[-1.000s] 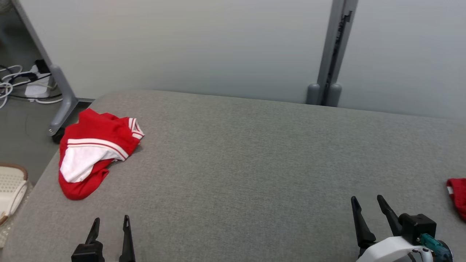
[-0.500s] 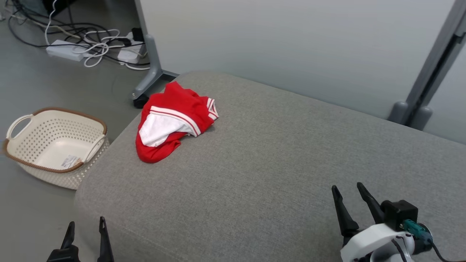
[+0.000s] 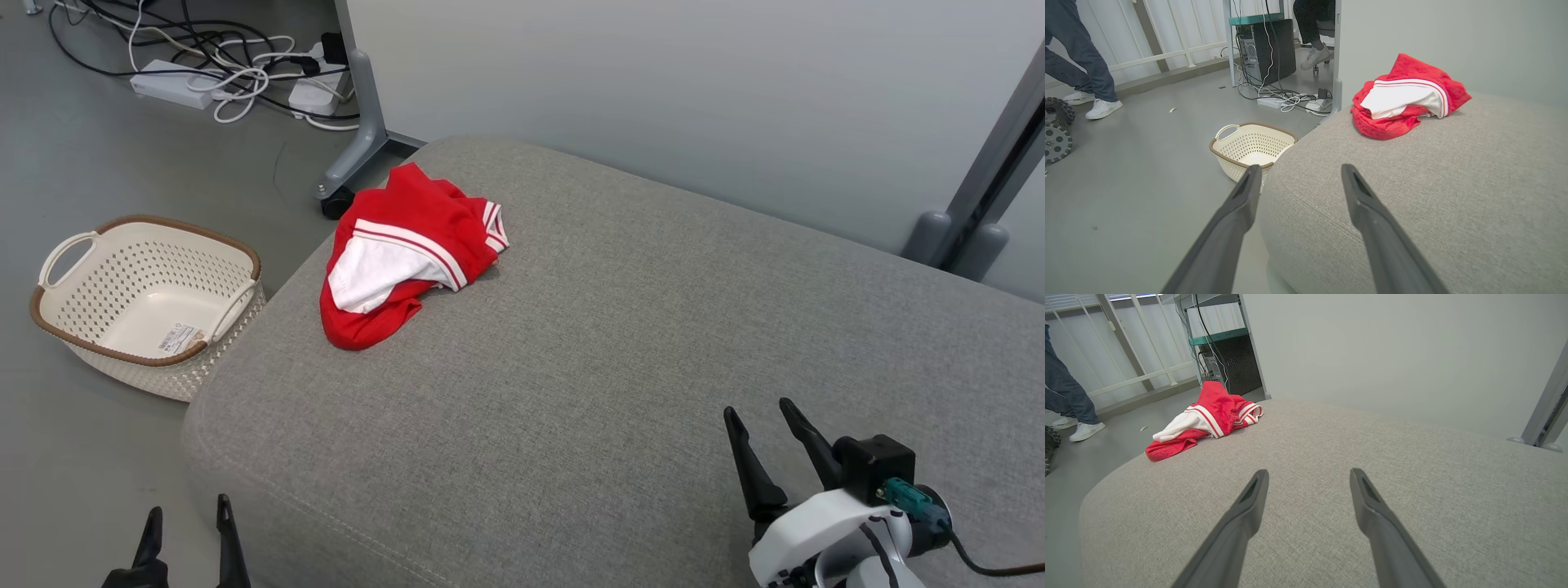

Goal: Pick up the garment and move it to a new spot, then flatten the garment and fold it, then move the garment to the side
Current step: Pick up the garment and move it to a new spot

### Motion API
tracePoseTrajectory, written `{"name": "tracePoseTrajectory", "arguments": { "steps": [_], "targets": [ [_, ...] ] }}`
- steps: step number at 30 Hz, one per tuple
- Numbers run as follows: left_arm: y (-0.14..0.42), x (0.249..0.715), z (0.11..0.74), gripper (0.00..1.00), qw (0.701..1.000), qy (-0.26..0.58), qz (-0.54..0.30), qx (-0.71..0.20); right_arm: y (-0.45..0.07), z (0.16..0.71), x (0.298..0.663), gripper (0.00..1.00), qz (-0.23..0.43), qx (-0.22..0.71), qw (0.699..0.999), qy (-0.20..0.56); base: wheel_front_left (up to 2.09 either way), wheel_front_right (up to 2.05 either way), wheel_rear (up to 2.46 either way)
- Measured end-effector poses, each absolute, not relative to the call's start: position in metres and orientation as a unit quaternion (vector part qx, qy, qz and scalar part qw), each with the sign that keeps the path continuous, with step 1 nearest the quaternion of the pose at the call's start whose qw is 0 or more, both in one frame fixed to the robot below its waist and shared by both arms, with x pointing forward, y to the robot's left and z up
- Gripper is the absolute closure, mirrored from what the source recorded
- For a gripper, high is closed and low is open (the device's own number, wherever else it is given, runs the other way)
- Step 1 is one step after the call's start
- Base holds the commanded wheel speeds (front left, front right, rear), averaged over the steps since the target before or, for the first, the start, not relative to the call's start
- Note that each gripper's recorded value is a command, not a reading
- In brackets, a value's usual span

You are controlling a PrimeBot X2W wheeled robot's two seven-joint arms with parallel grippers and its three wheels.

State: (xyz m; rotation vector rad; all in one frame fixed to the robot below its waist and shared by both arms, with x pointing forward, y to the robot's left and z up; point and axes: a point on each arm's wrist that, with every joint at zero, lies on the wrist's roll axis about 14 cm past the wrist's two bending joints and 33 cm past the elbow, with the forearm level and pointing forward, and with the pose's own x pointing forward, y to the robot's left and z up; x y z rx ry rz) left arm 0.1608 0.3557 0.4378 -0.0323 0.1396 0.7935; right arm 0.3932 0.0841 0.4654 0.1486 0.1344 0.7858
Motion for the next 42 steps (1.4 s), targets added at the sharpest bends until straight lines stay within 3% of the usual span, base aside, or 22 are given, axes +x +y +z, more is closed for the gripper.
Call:
{"name": "tracePoseTrajectory", "arguments": {
  "steps": [10,22,35,42],
  "targets": [
    [0.344,0.201,0.431,0.0,0.942,0.07,0.324,-0.048,0.054,0.455,0.396,0.0,0.344,0.066,0.934,0.072,0.0,0.0,0.0],
    [0.367,0.325,0.461,0.0,0.968,0.061,0.244,-0.023,0.029,0.45,0.431,0.0,0.306,0.07,0.948,0.055,0.0,0.0,0.0],
    [0.373,0.427,0.417,0.0,0.969,0.166,0.186,0.007,-0.01,0.428,0.466,0.0,0.255,0.071,0.963,0.054,0.0,0.0,0.0],
    [0.369,0.44,0.366,0.0,0.945,0.265,0.189,0.011,-0.037,0.415,0.474,0.0,0.222,0.063,0.971,0.062,0.0,0.0,0.0]
  ]
}}
